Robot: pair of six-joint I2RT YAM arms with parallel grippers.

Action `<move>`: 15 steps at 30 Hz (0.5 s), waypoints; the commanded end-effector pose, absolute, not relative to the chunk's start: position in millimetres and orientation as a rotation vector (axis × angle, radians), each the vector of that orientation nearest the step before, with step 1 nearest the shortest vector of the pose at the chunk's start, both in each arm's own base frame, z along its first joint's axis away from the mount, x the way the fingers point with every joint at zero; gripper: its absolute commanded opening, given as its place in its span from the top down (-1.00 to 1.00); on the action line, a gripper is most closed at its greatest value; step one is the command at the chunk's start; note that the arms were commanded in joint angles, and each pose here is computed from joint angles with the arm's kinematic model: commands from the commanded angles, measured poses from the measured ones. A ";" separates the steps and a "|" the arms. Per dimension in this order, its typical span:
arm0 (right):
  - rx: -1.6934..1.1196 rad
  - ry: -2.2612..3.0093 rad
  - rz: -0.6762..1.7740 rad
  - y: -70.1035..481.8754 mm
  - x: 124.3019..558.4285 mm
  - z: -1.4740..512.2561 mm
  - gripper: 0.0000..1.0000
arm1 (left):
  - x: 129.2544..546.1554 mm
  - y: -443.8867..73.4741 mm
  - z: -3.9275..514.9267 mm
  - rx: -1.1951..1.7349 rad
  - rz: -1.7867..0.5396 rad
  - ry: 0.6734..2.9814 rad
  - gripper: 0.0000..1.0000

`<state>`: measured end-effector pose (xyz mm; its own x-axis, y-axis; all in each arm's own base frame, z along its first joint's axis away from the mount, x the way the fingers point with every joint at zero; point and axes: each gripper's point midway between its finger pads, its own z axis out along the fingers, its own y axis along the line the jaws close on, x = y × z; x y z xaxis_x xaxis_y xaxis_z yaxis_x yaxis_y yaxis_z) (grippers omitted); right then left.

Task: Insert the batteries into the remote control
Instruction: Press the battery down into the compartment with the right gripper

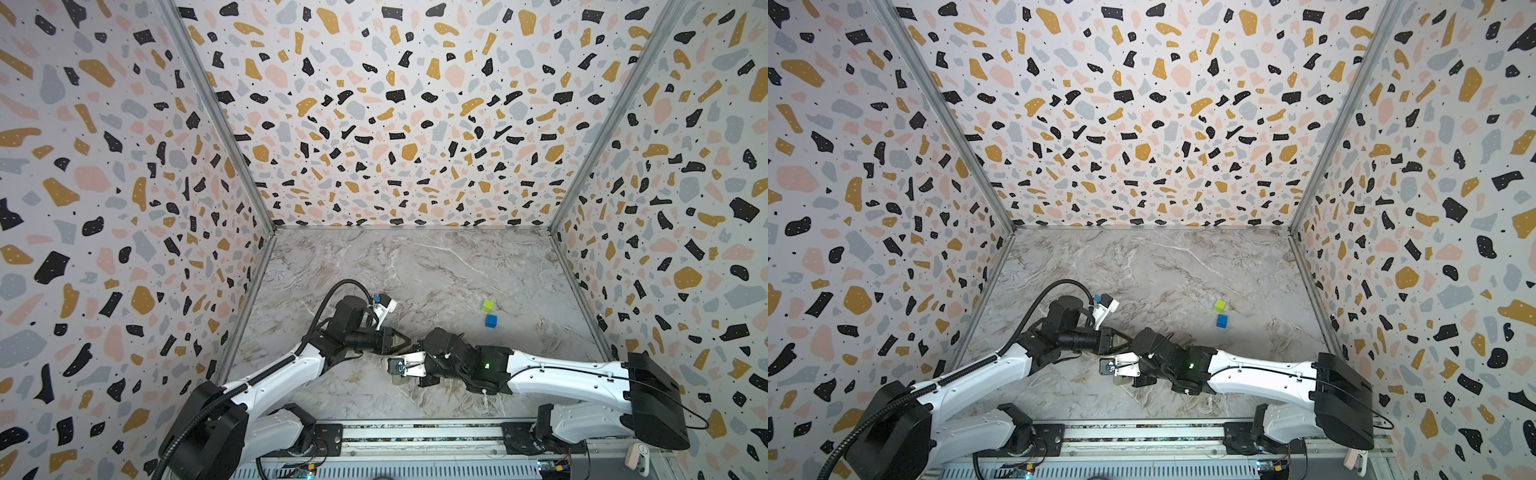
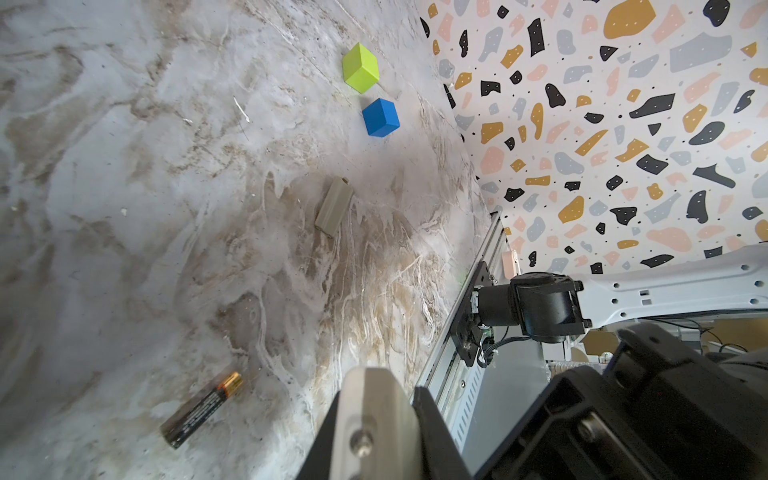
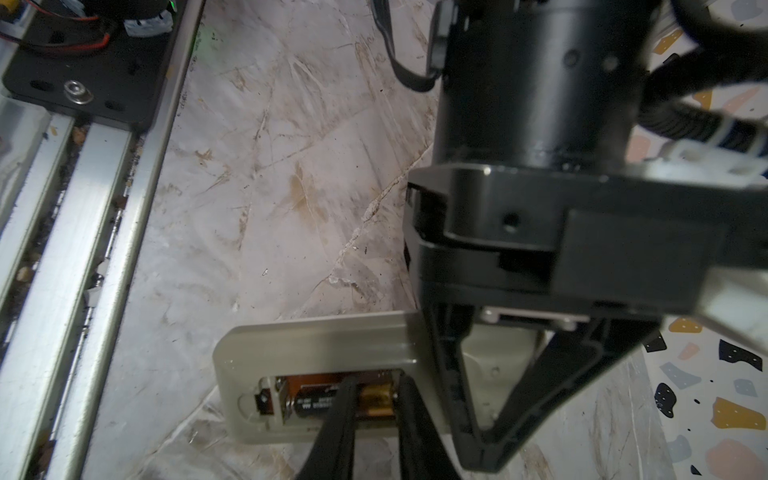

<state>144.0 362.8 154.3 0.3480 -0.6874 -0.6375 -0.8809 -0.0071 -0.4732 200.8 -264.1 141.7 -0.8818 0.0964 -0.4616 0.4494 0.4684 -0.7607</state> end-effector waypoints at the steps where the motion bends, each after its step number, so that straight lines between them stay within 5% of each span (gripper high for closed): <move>1: -1.762 1.442 0.247 354.6 144.4 146.8 0.59 | 200.7 -270.0 166.8 0.516 -1.430 2.276 1.00; 15: -1.766 1.461 0.210 352.1 148.5 139.9 0.63 | 203.6 -267.2 168.5 0.505 -1.417 2.263 1.00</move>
<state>147.2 360.9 154.0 0.3419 -0.7003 -0.6267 -0.8737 0.0086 -0.4864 202.8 -261.7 142.0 -0.8809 0.0872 -0.4652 0.4467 0.4781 -0.7563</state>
